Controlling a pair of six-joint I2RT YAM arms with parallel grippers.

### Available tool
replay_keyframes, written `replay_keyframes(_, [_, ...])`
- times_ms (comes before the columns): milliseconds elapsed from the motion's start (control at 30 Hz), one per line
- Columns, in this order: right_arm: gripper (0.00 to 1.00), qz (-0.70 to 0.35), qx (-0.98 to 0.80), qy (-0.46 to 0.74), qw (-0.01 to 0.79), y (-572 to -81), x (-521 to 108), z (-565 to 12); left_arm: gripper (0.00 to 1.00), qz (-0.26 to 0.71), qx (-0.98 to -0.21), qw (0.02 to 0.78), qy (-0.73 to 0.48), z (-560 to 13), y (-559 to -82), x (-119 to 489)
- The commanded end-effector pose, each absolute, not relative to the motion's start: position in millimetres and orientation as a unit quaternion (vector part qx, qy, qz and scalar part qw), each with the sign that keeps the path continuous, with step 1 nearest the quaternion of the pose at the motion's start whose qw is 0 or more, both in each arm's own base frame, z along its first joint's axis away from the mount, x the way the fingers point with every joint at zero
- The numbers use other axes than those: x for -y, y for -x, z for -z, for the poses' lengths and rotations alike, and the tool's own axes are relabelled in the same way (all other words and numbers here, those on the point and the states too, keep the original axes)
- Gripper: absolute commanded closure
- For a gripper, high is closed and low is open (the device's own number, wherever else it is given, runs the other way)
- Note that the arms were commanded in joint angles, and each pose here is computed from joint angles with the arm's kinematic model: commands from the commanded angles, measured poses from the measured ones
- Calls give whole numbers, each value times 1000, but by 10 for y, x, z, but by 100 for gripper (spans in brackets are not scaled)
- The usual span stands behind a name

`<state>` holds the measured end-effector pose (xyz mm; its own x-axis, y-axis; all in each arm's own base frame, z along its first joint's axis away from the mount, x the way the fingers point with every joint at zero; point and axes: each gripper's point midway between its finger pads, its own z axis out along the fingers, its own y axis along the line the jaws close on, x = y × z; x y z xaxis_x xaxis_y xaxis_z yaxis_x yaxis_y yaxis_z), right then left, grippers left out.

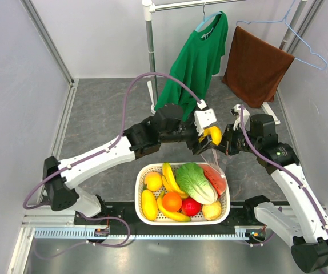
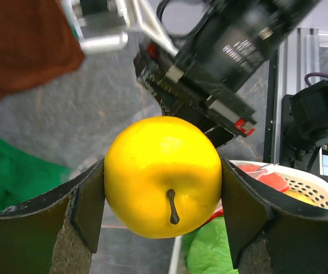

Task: Place the food in the zip-top bag and seal the zipper
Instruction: Pick up the fake fruit from the bin, then place the fake fruit in the zipper food storage bag.

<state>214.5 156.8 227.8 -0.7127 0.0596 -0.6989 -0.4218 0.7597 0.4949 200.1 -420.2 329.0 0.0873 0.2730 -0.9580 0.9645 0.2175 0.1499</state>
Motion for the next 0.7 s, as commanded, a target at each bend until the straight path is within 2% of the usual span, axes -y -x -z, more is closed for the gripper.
replay_keyframes(0, [100,-342,-847,101,393,-2222,-1601,-2498,43,369,-629,501,-466,-3245,-2074,4340])
replay_keyframes(233, [100,-316,-848,75,418,-2288,-1492,-2587,43,314,-656,490,-480,-2806,-2113,4090])
replay_keyframes(400, [100,-334,-838,74,425,-2279,-1541,-2691,43,285,-674,463,-499,-2593,-2142,4048])
replay_keyframes(500, [100,-345,-829,81,433,-2266,-1568,-2802,31,266,-689,454,-499,-2507,-2199,4023])
replay_keyframes(533, [100,-348,-828,83,433,-2263,-1581,-2823,22,263,-692,454,-496,-2504,-2206,4021])
replay_keyframes(667, [100,-342,-830,87,433,-2263,-1566,-2824,10,282,-673,463,-502,-2641,-2156,4022])
